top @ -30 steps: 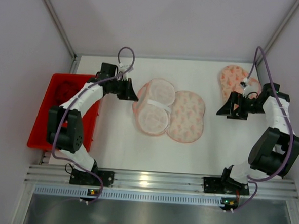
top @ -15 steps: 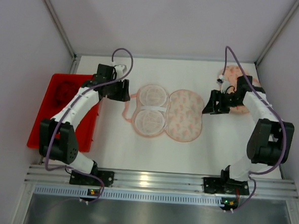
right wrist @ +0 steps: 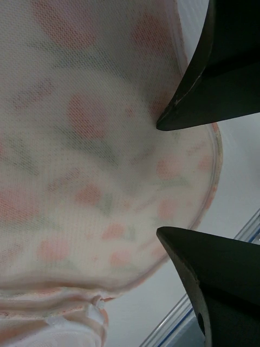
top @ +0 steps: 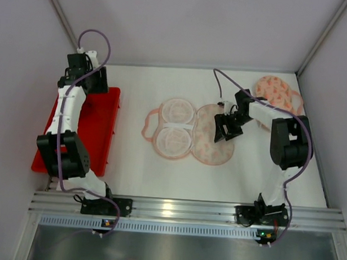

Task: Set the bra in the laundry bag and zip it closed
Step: Adjust the laundry bag at the center of the board, then pick up the bra from the bin, then place the bra in the laundry bag.

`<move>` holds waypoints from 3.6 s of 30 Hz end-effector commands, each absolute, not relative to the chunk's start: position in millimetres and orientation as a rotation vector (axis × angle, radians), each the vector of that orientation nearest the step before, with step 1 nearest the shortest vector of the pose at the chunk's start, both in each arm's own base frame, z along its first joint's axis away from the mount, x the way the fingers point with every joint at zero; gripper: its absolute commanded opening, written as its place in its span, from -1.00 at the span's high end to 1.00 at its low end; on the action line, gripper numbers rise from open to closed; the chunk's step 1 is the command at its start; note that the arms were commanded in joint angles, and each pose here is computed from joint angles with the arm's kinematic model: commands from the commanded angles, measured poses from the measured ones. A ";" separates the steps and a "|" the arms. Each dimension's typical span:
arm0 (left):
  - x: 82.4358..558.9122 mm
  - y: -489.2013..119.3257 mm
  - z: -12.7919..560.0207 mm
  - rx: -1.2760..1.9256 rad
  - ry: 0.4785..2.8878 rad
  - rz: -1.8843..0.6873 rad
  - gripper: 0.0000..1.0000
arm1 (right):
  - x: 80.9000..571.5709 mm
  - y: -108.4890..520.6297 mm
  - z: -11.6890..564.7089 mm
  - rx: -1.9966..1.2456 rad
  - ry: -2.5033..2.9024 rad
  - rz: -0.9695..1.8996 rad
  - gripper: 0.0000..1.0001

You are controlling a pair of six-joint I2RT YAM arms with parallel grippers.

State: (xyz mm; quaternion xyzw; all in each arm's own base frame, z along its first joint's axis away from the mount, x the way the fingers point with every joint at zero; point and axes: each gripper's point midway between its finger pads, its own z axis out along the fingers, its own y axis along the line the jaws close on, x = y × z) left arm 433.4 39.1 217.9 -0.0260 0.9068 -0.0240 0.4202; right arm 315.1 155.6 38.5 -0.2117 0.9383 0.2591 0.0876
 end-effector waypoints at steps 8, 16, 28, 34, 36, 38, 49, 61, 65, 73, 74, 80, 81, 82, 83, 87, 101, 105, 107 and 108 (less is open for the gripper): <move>464.5 153.4 162.0 -0.247 2.418 0.316 -0.49 | 325.6 110.3 8.7 -0.758 2.891 0.510 -0.45; 487.1 193.0 122.4 -0.300 2.477 0.540 -0.50 | 347.9 122.7 66.0 -0.824 2.729 0.616 -0.67; 459.4 205.2 79.7 -0.315 2.575 0.592 -0.20 | 341.4 145.6 143.2 -0.775 2.574 0.782 -0.82; 447.0 199.6 70.0 -0.278 2.619 0.560 0.44 | 340.6 146.7 159.0 -0.777 2.548 0.783 -0.83; 446.9 197.5 78.9 -0.267 2.603 0.546 0.89 | 340.8 146.8 164.4 -0.772 2.539 0.784 -0.83; 446.0 191.9 86.7 -0.246 2.590 0.509 1.00 | 342.0 146.5 170.5 -0.765 2.524 0.783 -0.83; 428.1 145.7 235.6 -0.054 2.263 0.329 1.00 | 343.2 156.5 185.0 -0.715 2.485 0.864 -0.82; 373.7 -7.6 402.0 0.426 1.760 -0.299 1.00 | 352.9 172.7 231.7 -0.687 2.335 0.952 -0.83; 350.5 -56.8 438.6 0.516 1.663 -0.487 1.00 | 352.9 174.7 242.1 -0.672 2.299 0.980 -0.83; 316.0 -151.1 460.7 0.693 1.586 -0.739 1.00 | 347.7 176.0 262.9 -0.668 2.238 1.004 -0.82; 311.8 -164.8 464.6 0.703 1.578 -0.775 1.00 | 347.4 175.9 266.1 -0.671 2.227 1.005 -0.82; 301.0 -192.0 505.5 0.639 1.516 -0.893 1.00 | 344.3 171.4 290.0 -0.650 2.157 1.010 -0.83; 295.5 -195.2 514.7 0.653 1.493 -0.909 1.00 | 345.5 169.0 292.0 -0.643 2.153 1.001 -0.83; 293.8 -198.4 517.8 0.657 1.487 -0.922 1.00 | 345.3 167.9 295.0 -0.639 2.148 0.998 -0.84; 292.6 -203.5 520.1 0.667 1.482 -0.936 1.00 | 346.1 166.5 297.8 -0.628 2.145 0.996 -0.84; 303.0 -212.4 517.3 0.684 1.485 -0.971 1.00 | 355.5 153.6 297.5 -0.570 2.160 0.973 -0.84; 455.7 -221.9 493.7 0.564 1.484 -0.772 1.00 | 375.9 134.0 275.0 -0.485 2.208 0.947 -0.83; 453.9 -232.9 514.9 0.593 1.392 -0.839 1.00 | 374.4 132.7 273.4 -0.489 2.214 0.947 -0.83; 446.9 -235.4 518.9 0.599 1.386 -0.865 1.00 | 372.9 131.3 274.1 -0.492 2.213 0.943 -0.83; 440.9 -236.7 521.3 0.615 1.378 -0.879 1.00 | 372.3 131.1 274.2 -0.493 2.215 0.941 -0.83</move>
